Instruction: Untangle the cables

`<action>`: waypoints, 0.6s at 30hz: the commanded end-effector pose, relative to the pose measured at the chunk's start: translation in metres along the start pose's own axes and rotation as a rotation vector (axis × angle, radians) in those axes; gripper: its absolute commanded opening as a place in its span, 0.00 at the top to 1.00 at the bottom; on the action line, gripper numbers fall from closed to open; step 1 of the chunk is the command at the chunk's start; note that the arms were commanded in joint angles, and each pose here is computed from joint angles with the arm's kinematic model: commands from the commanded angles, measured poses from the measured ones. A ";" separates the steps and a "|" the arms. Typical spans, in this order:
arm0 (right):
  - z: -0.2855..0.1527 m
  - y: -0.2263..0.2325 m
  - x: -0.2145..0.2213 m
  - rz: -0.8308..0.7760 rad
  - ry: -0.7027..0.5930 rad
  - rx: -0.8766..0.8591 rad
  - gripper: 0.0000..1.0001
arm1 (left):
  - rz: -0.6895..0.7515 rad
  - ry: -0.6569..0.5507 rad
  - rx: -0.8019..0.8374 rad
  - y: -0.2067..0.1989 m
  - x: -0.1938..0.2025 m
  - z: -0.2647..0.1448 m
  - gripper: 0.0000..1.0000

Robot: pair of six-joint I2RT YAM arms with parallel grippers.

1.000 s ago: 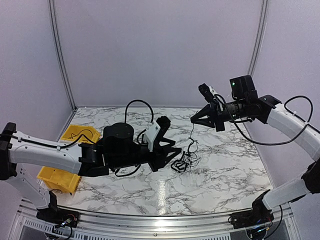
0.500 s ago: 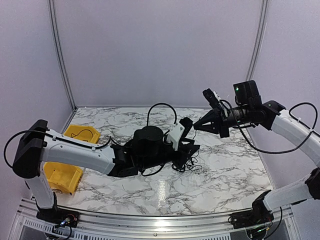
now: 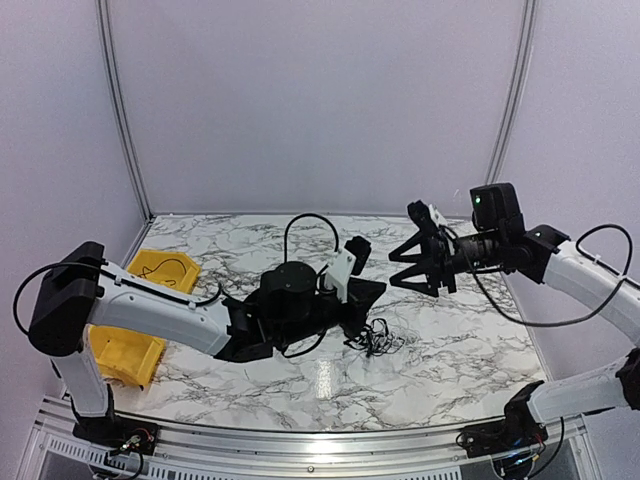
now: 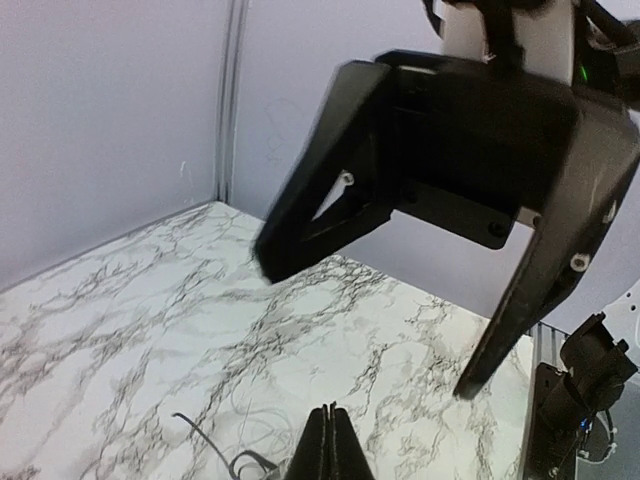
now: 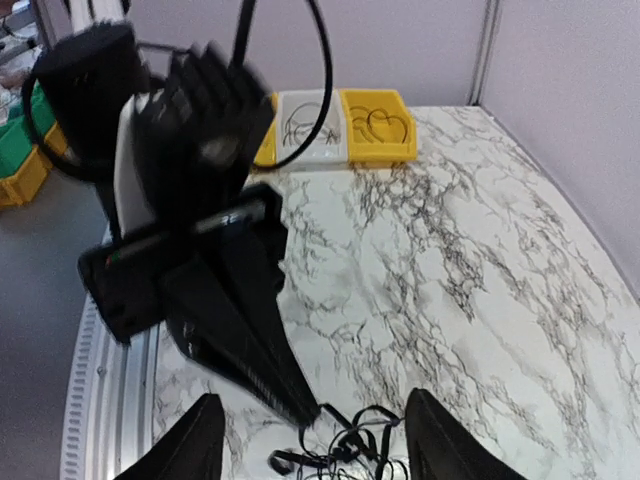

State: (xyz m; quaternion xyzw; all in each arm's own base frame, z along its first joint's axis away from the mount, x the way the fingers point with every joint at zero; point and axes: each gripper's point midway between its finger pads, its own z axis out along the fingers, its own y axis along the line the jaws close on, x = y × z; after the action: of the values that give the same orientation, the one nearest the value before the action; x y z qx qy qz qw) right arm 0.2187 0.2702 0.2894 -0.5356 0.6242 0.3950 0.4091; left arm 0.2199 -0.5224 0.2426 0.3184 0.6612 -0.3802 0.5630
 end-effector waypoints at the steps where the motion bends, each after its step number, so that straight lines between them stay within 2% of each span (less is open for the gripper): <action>1: 0.009 -0.013 0.038 -0.090 0.018 0.112 0.31 | -0.168 -0.133 -0.105 0.029 -0.013 -0.032 1.00; 3: 0.017 -0.014 0.057 -0.087 0.033 0.100 0.26 | -0.213 -0.140 -0.125 0.036 -0.007 -0.039 1.00; 7: 0.035 -0.022 0.087 -0.059 0.087 0.072 0.26 | -0.248 -0.125 -0.160 0.045 0.008 -0.047 1.00; 11: 0.051 -0.030 0.112 0.000 0.150 0.032 0.36 | -0.319 -0.105 -0.195 0.054 0.023 -0.058 1.00; 12: 0.053 -0.030 0.116 0.003 0.171 0.018 0.39 | -0.337 -0.092 -0.196 0.055 0.030 -0.061 0.97; 15: 0.052 -0.030 0.127 -0.002 0.219 0.024 0.48 | -0.401 -0.033 -0.224 0.063 0.058 -0.076 0.75; 18: 0.048 -0.032 0.137 -0.029 0.243 0.060 0.50 | -0.500 0.025 -0.301 0.076 0.081 -0.090 0.63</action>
State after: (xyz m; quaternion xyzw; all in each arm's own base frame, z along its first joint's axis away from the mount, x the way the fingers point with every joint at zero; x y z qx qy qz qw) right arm 0.2375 0.2660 0.1350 -0.5535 0.6886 0.3363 0.3260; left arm 0.2227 -0.4306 0.1710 0.1422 0.7462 -0.3948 0.5169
